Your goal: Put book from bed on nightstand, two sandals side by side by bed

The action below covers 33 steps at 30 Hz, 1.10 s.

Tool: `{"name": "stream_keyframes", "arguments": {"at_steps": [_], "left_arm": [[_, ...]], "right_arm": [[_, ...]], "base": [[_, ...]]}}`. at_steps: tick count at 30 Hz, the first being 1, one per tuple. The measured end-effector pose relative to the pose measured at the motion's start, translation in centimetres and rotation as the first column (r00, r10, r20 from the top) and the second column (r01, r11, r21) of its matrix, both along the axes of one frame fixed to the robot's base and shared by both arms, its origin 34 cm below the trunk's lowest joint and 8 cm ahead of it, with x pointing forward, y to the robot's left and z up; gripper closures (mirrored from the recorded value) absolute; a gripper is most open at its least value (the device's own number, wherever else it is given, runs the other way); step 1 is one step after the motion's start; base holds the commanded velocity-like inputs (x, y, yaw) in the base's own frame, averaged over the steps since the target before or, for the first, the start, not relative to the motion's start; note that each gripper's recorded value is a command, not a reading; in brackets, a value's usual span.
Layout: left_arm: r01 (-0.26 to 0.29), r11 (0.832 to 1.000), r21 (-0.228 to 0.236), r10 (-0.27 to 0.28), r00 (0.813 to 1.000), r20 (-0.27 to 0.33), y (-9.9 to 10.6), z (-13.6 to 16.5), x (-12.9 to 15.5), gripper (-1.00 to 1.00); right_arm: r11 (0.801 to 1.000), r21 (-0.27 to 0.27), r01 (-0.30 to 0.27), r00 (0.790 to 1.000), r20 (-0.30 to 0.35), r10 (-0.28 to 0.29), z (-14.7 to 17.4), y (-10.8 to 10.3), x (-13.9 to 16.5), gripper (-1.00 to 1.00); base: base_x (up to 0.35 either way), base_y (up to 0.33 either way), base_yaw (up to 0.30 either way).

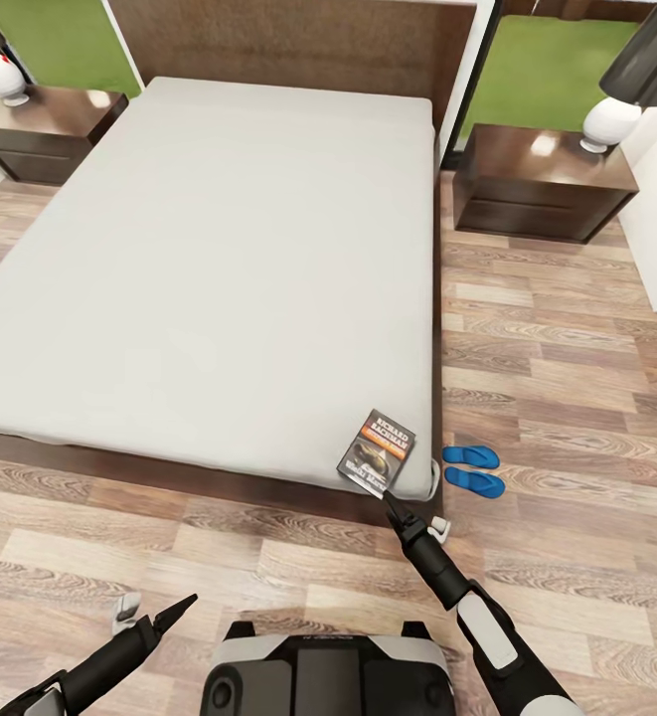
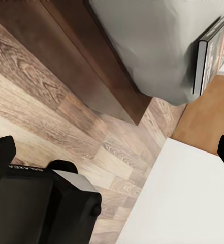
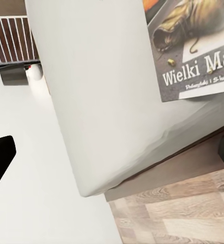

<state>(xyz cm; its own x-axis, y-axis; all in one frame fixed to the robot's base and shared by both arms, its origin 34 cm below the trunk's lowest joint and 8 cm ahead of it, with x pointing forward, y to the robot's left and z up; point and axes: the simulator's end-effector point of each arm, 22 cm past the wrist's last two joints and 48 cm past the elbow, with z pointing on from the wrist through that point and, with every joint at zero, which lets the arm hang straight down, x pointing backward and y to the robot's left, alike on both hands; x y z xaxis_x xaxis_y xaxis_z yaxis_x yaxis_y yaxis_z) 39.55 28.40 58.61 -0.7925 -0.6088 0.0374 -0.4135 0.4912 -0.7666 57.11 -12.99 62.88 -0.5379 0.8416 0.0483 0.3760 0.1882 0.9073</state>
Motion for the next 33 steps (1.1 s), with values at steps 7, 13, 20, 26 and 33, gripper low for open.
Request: {"name": "stream_keyframes", "arguments": {"at_steps": [7, 13, 20, 26, 33], "left_arm": [[0.0, 1.0, 0.0, 0.0, 1.0, -0.001, 0.0, -0.7, 0.2, -1.0], [0.001, 1.0, 0.0, -0.001, 1.0, 0.0, 0.0, -1.3, 0.4, -1.0], [0.001, 1.0, 0.0, -0.001, 1.0, -0.001, 0.0, -2.1, 0.5, -1.0], [0.0, 1.0, 0.0, 0.0, 1.0, -0.001, 0.0, -2.7, 0.7, -1.0], [0.0, 1.0, -0.001, 0.0, 1.0, 0.0, -0.1, -3.6, 0.8, -1.0]], "right_arm": [[1.0, 0.0, 0.001, 1.0, 0.0, -0.001, -0.7, 0.0, 0.2, -1.0], [1.0, 0.0, 0.001, 1.0, 0.0, -0.001, -1.3, 0.0, 0.4, -1.0], [1.0, 0.0, 0.001, 1.0, 0.0, -0.001, -2.0, 0.0, 0.6, -1.0], [1.0, 0.0, 0.001, 1.0, 0.001, -0.001, -2.7, 0.0, 0.7, -1.0], [1.0, 0.0, 0.001, 1.0, 0.002, -0.001, -3.5, -0.1, 0.9, -1.0]], "base": [[0.0, 0.0, 0.0], [0.0, 0.0, 0.0], [0.0, 0.0, 0.0], [0.0, 0.0, 0.0], [0.0, 0.0, 0.0]]}}
